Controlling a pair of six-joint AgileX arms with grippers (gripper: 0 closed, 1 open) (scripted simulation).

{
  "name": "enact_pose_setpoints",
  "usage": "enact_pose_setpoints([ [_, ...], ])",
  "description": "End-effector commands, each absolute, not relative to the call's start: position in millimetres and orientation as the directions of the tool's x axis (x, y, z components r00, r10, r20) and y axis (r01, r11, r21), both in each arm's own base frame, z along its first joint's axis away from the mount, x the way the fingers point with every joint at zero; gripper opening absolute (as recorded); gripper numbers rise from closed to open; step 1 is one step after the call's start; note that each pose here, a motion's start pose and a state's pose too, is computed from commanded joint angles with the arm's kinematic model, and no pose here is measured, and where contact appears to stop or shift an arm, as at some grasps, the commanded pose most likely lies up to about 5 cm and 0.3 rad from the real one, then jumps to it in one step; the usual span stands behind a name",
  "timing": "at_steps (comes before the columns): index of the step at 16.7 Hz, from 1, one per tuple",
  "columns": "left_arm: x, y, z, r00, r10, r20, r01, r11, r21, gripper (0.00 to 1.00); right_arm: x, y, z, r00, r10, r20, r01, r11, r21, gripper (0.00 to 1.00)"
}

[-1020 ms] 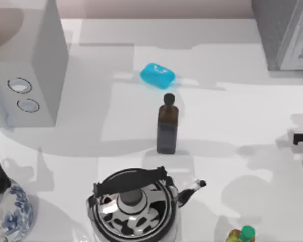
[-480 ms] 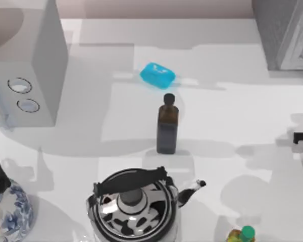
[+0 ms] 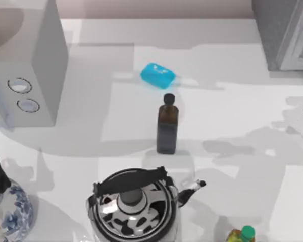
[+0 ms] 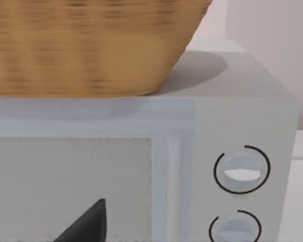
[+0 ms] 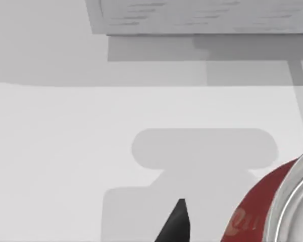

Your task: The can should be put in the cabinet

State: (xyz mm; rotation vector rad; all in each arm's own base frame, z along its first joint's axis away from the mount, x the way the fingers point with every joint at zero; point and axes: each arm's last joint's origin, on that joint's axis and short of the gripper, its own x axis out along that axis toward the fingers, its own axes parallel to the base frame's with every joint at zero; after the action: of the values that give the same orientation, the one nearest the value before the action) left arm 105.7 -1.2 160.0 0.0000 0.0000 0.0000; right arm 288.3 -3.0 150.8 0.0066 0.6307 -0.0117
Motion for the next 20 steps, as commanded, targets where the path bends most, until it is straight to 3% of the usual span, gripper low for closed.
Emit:
enact_pose_setpoints([
  [7,105.7,-1.2,160.0,1.0,0.0,0.0,0.0,1.0,0.0,1.0,272.8,-2.7,226.5,0.827,-0.008,-0.563,0.012,1.0,0.003,0.0],
  [14,105.7,-1.2,160.0,1.0,0.0,0.0,0.0,1.0,0.0,1.0,269.6,-2.5,227.5,0.829,-0.007,-0.56,0.012,1.0,0.005,0.0],
  [20,105.7,-1.2,160.0,1.0,0.0,0.0,0.0,1.0,0.0,1.0,214.2,-1.9,234.5,0.897,-0.007,-0.442,0.009,1.0,0.003,0.0],
])
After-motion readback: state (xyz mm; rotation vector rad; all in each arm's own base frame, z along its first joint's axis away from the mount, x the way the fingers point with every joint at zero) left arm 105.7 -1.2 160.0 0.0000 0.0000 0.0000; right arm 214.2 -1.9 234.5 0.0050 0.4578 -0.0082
